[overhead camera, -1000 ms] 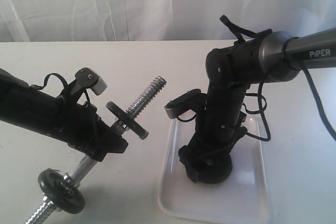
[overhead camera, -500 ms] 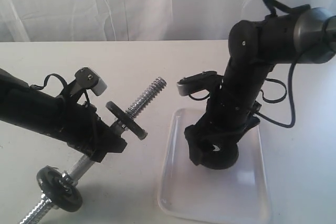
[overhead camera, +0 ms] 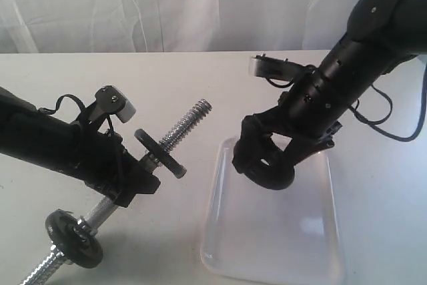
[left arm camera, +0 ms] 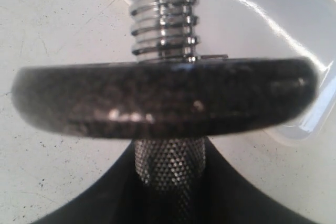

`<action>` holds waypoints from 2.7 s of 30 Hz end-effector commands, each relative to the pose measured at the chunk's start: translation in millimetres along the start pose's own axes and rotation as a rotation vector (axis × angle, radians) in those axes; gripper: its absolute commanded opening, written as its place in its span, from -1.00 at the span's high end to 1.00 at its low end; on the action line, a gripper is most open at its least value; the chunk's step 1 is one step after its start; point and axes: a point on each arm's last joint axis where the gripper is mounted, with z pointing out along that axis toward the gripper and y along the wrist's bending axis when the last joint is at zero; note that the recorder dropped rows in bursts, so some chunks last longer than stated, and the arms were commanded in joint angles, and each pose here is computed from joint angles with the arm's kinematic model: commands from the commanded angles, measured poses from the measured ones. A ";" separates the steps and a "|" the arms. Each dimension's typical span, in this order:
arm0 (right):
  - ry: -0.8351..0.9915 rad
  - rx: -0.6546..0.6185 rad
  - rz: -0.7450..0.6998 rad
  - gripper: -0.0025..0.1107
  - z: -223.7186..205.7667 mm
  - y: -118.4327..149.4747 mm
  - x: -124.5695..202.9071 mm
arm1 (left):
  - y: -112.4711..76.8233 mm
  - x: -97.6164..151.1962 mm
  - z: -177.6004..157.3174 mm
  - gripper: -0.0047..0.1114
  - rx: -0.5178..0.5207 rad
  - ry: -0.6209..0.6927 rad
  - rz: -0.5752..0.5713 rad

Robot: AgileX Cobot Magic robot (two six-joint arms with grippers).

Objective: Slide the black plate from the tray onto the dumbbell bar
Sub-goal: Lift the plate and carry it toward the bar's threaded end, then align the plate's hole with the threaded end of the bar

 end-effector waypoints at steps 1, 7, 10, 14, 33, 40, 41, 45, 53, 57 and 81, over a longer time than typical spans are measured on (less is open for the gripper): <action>-0.087 -0.138 -0.004 0.96 -24.5 8.7 0.8 | -9.3 -17.9 -13.0 0.92 0.041 -0.094 0.033; -0.150 -0.213 0.035 0.96 -42.2 -3.9 2.9 | -11.0 -18.0 -13.1 0.92 0.059 -0.096 0.057; -0.210 -0.254 0.042 0.96 -50.0 -9.8 1.3 | -11.2 -18.0 -13.1 0.92 0.061 -0.096 0.057; -0.310 -0.320 0.012 0.96 -59.5 -12.7 -3.1 | -13.5 -18.1 -13.3 0.92 0.086 -0.098 0.059; -0.320 -0.411 0.089 0.96 -30.4 -40.7 -18.4 | -21.5 -18.4 -14.4 0.92 0.172 -0.109 0.116; -0.354 -0.413 0.102 0.96 -42.3 -37.8 -29.2 | -22.3 -18.7 -14.6 0.92 0.179 -0.115 0.132; -0.355 -0.413 0.104 0.96 -43.2 -37.6 -29.9 | -22.3 -18.8 -14.6 0.92 0.179 -0.116 0.134; -0.351 -0.419 0.125 0.96 -42.9 -36.9 -30.2 | -22.3 -18.9 -14.6 0.92 0.178 -0.119 0.145; -0.333 -0.429 0.195 0.96 -42.7 -37.1 -29.9 | -22.3 -18.9 -14.6 0.92 0.178 -0.119 0.153; -0.326 -0.432 0.221 0.96 -42.6 -37.2 -29.8 | -22.3 -18.9 -14.6 0.92 0.177 -0.120 0.164; -0.252 -0.438 0.247 0.96 -38.3 -5.6 -30.3 | -22.9 -18.9 -14.7 0.92 0.183 -0.124 0.198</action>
